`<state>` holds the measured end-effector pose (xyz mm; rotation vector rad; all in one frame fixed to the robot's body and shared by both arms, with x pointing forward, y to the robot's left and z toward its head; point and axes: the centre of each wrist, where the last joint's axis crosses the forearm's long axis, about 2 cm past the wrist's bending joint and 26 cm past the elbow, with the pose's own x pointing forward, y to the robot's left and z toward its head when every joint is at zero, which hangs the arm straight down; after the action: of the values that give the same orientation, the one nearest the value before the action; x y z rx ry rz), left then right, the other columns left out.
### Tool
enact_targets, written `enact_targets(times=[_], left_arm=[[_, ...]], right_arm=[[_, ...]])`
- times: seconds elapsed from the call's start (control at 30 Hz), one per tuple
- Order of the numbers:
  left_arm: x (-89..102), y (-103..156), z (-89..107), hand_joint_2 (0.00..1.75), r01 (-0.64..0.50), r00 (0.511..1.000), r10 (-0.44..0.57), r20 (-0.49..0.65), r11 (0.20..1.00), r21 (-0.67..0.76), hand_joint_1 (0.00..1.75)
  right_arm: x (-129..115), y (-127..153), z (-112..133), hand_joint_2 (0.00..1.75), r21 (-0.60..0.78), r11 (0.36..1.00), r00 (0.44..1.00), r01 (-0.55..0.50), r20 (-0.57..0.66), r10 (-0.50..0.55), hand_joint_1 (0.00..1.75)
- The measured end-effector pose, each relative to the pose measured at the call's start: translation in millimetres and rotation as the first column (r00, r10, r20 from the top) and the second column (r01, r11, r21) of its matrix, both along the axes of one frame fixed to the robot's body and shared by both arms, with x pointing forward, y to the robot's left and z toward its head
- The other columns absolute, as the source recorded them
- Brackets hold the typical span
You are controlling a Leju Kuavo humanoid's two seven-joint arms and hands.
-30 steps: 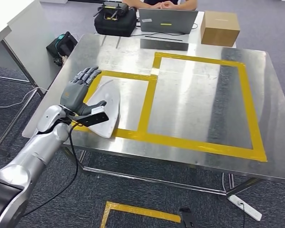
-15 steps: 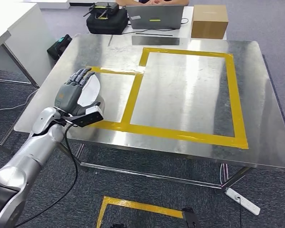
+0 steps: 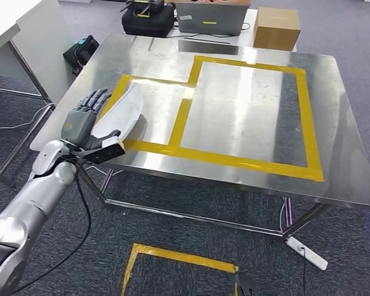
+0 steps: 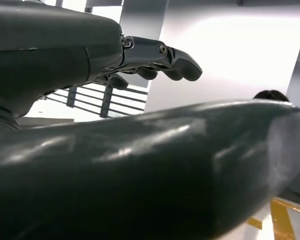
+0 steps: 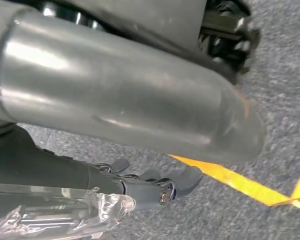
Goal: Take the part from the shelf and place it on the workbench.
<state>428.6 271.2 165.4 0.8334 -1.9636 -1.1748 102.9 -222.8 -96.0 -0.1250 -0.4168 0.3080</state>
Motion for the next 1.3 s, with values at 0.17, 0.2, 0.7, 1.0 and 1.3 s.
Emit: enact_targets(times=[0.17,0.2,0.7,1.0,1.3], left_arm=[[-1.4,3.9,-4.2,0.00,-0.011,1.000,0.011,-0.013,1.000,0.002,0.00],[-1.3,5.5,-4.3,0.00,-0.016,1.000,0.016,-0.014,1.000,0.001,0.00],[-9.1,21.3,-22.2,0.00,-0.065,0.995,0.066,-0.069,0.998,0.017,0.00],[-11.5,22.6,-27.0,0.00,-0.074,0.994,0.075,-0.084,0.997,0.021,0.00],[-19.9,39.3,-39.6,0.00,-0.200,0.974,0.206,-0.097,0.978,0.067,0.00]], right_arm=[[1.9,-2.0,0.2,0.00,-0.004,1.000,1.000,0.000,0.004,0.000,0.00],[2.3,-2.0,0.3,0.00,-0.004,1.000,1.000,0.000,0.004,0.000,0.00],[-3.1,-5.1,-1.4,0.00,-0.005,1.000,1.000,0.006,-0.008,-0.006,0.00],[-8.6,-5.9,-2.7,0.00,-0.006,1.000,1.000,0.007,-0.018,-0.007,0.00],[-12.6,-9.5,-3.9,0.00,-0.011,1.000,0.999,0.027,-0.017,-0.027,0.00]])
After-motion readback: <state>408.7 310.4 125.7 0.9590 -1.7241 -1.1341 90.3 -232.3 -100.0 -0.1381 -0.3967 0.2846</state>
